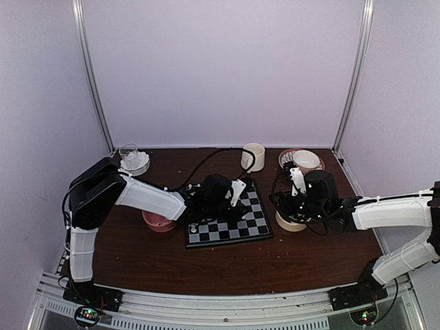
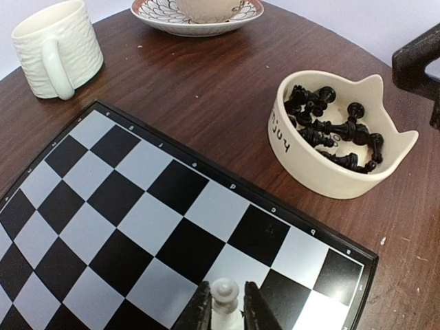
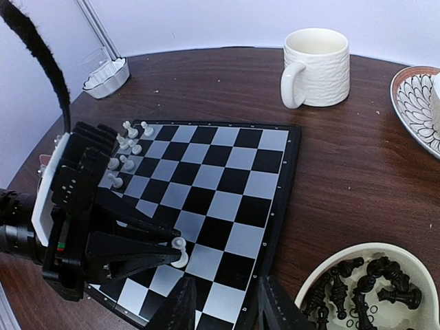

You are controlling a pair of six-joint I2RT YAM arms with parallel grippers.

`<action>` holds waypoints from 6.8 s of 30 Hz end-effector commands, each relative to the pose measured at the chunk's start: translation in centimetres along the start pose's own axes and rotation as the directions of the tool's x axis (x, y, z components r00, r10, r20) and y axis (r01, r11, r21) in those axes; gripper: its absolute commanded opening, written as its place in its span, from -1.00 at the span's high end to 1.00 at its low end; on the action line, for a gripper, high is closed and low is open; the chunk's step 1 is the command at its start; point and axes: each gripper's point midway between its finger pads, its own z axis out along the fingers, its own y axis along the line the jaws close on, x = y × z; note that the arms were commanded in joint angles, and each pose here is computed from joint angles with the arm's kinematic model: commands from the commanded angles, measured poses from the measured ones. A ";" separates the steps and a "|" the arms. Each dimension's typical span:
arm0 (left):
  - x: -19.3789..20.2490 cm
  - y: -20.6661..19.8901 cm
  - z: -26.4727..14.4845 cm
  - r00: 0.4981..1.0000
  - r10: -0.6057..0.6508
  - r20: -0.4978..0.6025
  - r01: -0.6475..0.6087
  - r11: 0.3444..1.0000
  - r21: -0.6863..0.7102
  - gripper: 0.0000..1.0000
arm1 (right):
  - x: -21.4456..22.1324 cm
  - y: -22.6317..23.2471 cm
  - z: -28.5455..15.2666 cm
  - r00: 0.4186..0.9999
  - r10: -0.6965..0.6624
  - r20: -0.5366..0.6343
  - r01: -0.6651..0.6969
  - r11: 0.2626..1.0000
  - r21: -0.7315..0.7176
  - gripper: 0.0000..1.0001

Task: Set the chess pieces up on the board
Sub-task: Place the queen on the chessboard, then pick up the queen from the chessboard, then place the queen at d1.

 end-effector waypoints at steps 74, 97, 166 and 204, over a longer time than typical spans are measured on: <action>-0.4 -0.7 -1.9 0.973 -0.089 -0.214 0.081 0.996 -0.044 0.04 | -3.1 -0.1 -2.0 0.994 0.006 0.107 -0.008 1.000 0.011 0.32; 1.0 0.3 -1.1 0.960 -0.109 -0.258 0.085 0.991 -0.100 0.43 | -3.0 -0.2 -1.9 0.994 0.009 0.105 -0.010 1.000 0.017 0.32; -4.5 3.2 -10.8 0.978 -0.128 -0.164 0.080 0.960 -0.267 0.81 | -3.0 -0.2 -1.9 0.995 0.013 0.100 -0.014 1.000 0.009 0.32; 1.8 14.4 -14.4 0.946 -0.308 -0.100 0.255 0.900 -0.353 0.83 | -2.7 -0.6 -0.8 0.994 -0.020 0.104 0.017 0.999 0.033 0.33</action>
